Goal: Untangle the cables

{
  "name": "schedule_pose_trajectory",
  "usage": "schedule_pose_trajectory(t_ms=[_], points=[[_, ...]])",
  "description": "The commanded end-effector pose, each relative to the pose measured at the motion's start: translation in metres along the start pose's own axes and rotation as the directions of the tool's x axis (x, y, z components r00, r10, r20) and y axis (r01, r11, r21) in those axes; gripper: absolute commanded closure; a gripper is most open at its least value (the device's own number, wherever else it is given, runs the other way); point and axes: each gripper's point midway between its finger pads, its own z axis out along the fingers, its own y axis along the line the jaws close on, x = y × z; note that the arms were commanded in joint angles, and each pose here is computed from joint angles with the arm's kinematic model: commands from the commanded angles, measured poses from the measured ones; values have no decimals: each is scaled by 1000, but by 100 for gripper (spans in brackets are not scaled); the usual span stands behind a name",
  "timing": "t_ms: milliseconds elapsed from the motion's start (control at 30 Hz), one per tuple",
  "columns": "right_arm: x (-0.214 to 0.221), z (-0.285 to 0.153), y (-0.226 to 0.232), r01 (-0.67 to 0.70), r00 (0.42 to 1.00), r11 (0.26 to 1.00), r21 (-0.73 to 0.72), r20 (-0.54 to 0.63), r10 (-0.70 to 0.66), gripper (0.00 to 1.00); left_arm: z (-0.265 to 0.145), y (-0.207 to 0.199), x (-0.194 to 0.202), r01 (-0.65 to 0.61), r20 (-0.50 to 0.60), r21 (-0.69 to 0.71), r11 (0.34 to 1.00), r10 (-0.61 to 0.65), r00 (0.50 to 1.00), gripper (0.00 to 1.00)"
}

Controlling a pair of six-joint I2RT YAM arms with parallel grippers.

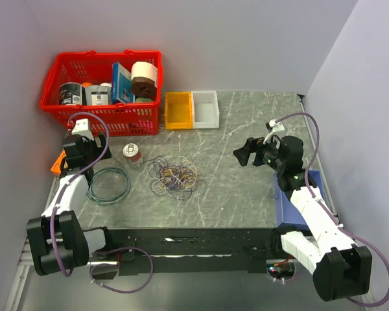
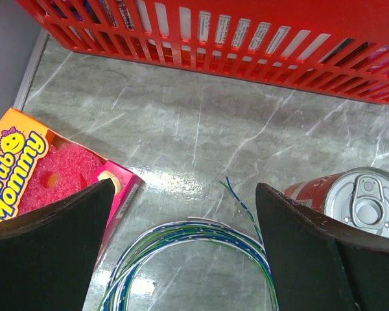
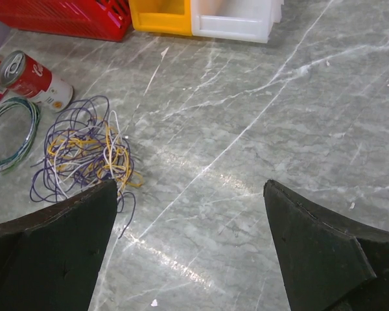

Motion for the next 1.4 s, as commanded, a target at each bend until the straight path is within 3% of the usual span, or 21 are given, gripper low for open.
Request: schedule_pose_trajectory(t_ms=[0, 167, 200, 367, 400, 467, 500, 567, 667, 700, 800, 900, 1100, 1267, 1300, 1367], points=[[-14, -3, 1, 38, 998, 999, 13, 48, -39, 0, -1, -1, -10, -12, 25, 9, 1000, 11, 1000, 4], [-18, -8, 0, 47, 996, 998, 32, 80, -49, 0, -7, -12, -15, -51, 7, 77, 996, 51, 999, 4], [-21, -10, 1, 51, 994, 998, 33, 95, -54, 0, -13, -17, -32, -100, 29, 112, 989, 97, 995, 4], [-30, -15, 23, 86, 987, 994, -71, 143, -75, 0, -59, -80, -97, -263, 155, 446, 856, 216, 964, 8], [-32, -15, 30, 98, 985, 990, -98, 151, -82, 0, -74, -104, -89, -267, 126, 557, 787, 237, 963, 8], [-30, -15, 48, 135, 983, 977, -164, 145, -112, 0, -95, -128, -105, -382, 197, 607, 697, 333, 922, 7], [-26, -14, 52, 147, 983, 973, -175, 135, -125, 0, -107, -153, -89, -395, 165, 665, 634, 391, 906, 8], [-22, -10, 66, 201, 976, 959, -198, 128, -178, 0, -119, -180, -86, -472, 212, 687, 553, 468, 858, 7], [-16, -5, 78, 236, 970, 944, -232, 113, -215, 0, -130, -224, -44, -527, 226, 750, 399, 595, 771, 2], [-13, -2, 83, 233, 972, 940, -249, 102, -214, 0, -139, -241, -26, -538, 249, 781, 318, 631, 735, 3], [-13, 2, 86, 215, 976, 941, -260, 97, -196, 0, -141, -258, 27, -568, 287, 808, 155, 738, 610, 4], [-10, 5, 82, 204, 978, 949, -242, 85, -189, 0, -123, -271, 61, -609, 305, 787, 101, 794, 526, 4], [-2, 8, 77, 192, 981, 955, -227, 62, -183, 0, -77, -292, 95, -612, 261, 783, 106, 838, 479, 4], [4, 11, 74, 192, 981, 956, -220, 43, -187, 0, -45, -287, 131, -585, 153, 800, 137, 895, 419, 2], [5, 11, 73, 194, 981, 956, -218, 38, -190, 0, -48, -286, 136, -562, 141, 816, 132, 899, 415, 6], [5, 13, 72, 193, 981, 958, -213, 30, -191, 0, -50, -289, 137, -547, 141, 827, 129, 894, 425, 27]])
